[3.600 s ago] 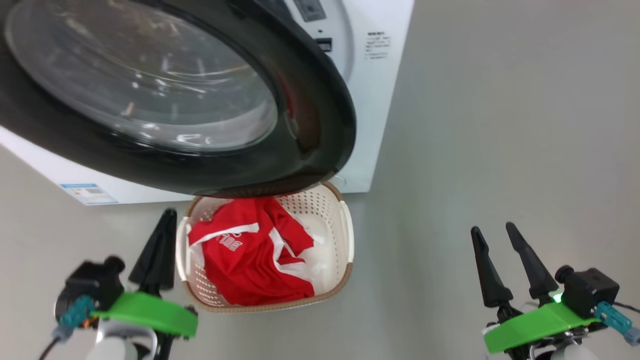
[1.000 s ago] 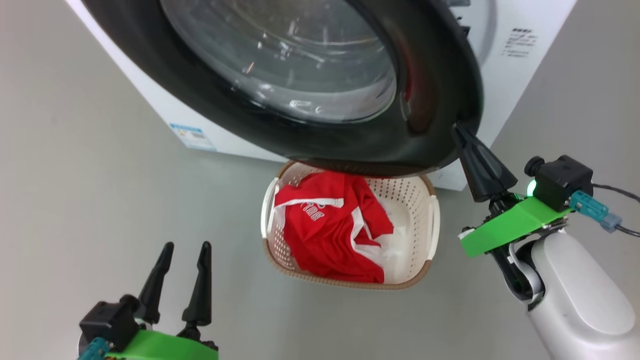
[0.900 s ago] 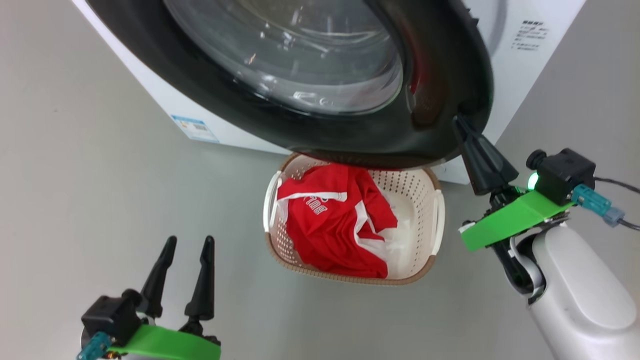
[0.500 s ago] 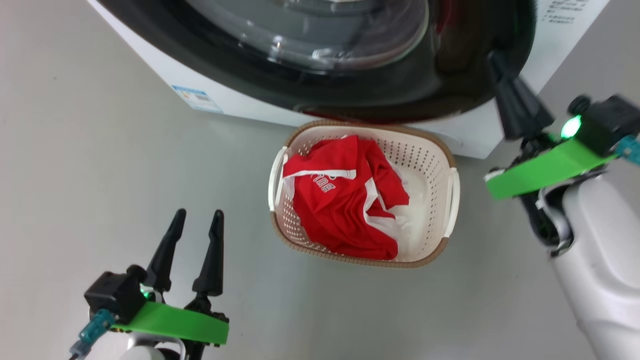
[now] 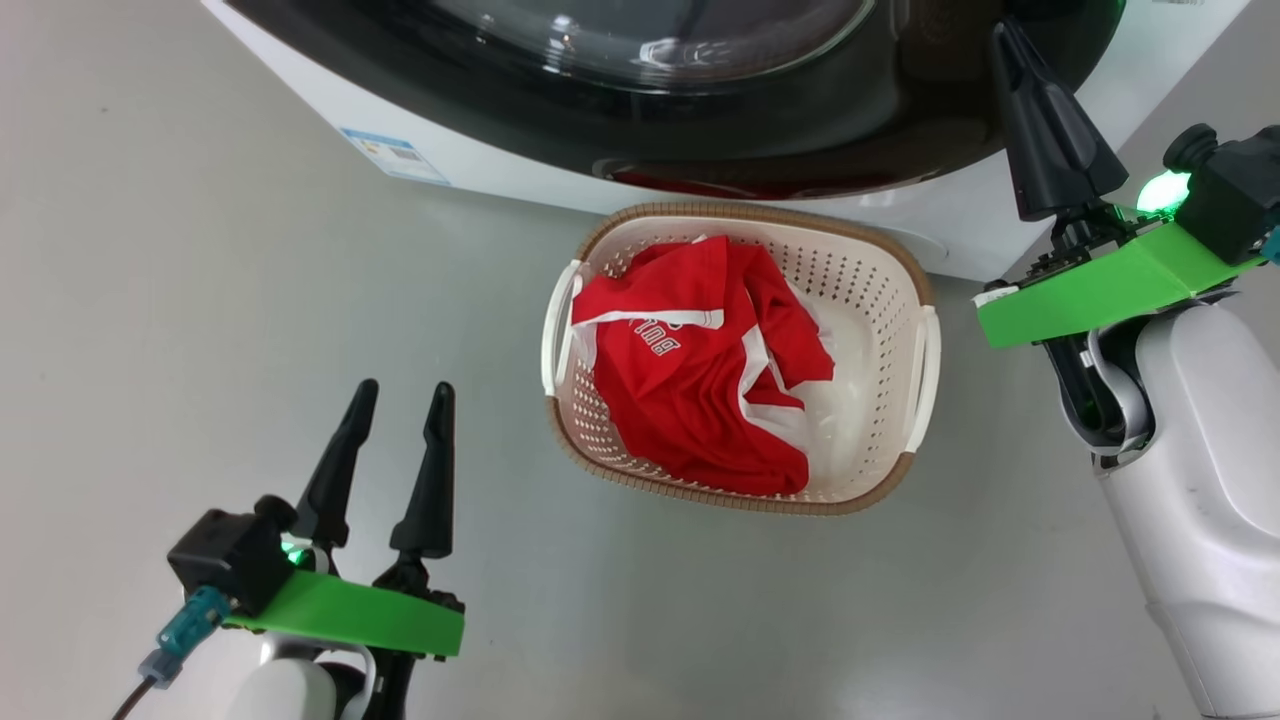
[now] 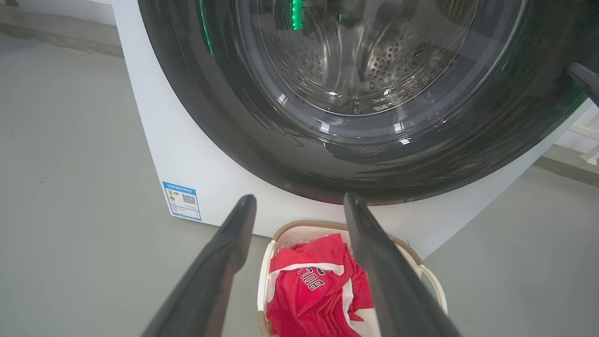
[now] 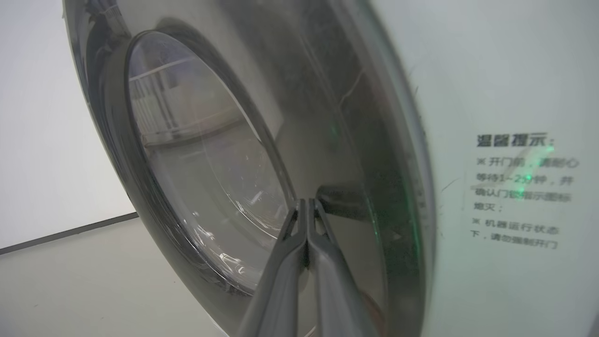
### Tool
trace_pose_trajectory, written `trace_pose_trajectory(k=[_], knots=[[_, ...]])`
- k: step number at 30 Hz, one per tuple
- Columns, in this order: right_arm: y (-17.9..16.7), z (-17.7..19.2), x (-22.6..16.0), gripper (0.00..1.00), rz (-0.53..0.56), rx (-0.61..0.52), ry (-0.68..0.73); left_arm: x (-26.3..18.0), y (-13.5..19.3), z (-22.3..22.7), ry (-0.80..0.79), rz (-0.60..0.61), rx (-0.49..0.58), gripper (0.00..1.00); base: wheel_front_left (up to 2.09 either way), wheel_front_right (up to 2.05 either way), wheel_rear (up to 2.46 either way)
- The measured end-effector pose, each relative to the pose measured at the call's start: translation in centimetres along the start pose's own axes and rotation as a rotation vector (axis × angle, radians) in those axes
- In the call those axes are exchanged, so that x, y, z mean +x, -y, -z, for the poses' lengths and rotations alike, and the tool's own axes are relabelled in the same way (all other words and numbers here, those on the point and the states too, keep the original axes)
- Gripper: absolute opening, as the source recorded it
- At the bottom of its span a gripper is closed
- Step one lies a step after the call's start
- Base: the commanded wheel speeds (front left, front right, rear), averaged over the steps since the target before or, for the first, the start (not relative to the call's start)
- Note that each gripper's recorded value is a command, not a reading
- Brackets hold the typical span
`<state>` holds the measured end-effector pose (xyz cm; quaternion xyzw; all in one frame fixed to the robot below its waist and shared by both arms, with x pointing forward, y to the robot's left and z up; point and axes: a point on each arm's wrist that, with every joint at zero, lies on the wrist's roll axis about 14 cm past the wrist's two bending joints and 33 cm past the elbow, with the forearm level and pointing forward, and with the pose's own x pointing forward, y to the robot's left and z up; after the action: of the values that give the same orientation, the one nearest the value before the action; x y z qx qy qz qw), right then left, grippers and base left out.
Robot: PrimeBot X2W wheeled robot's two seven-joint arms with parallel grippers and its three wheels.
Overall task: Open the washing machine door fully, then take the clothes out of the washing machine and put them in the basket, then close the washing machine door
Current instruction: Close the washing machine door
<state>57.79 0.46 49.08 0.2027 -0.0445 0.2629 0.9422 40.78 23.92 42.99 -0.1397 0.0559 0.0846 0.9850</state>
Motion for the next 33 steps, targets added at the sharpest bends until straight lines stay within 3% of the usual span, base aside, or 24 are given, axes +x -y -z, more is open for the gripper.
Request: trace_pose_trajectory(k=[8, 10, 14, 15, 16, 17, 33], knots=[[-1.1, 0.1, -2.2, 0.0, -0.003, -0.016, -0.042, -0.4, 0.3, -1.4, 0.039, 0.01, -0.002, 1.0, 0.0, 0.0, 0.0], [-1.2, 0.7, -3.4, 0.04, 0.004, -0.017, -0.069, -0.6, 0.3, -1.7, 0.046, 0.011, 0.001, 1.0, 0.0, 0.0, 0.0], [-1.5, 0.9, -4.9, 0.33, 0.009, -0.015, -0.09, -1.1, 0.2, -1.6, 0.045, 0.007, 0.001, 1.0, 0.0, 0.0, 0.0], [-1.7, 0.9, -5.4, 0.47, 0.012, -0.015, -0.093, -1.2, 0.3, -1.7, 0.046, 0.008, 0.0, 1.0, 0.0, 0.0, 0.0], [-1.7, 0.8, -5.9, 0.78, 0.016, -0.014, -0.096, -1.4, 0.4, -1.7, 0.046, 0.011, 0.002, 1.0, 0.0, 0.0, 0.0], [-1.7, 0.8, -6.4, 1.0, 0.022, -0.014, -0.101, -1.4, 0.5, -1.7, 0.048, 0.014, 0.005, 1.0, 0.0, 0.0, 0.0], [-0.3, -1.0, -14.6, 1.0, 0.17, -0.032, -0.118, -3.1, 2.6, -2.3, 0.069, 0.084, 0.023, 1.0, 0.0, 0.0, 0.0]])
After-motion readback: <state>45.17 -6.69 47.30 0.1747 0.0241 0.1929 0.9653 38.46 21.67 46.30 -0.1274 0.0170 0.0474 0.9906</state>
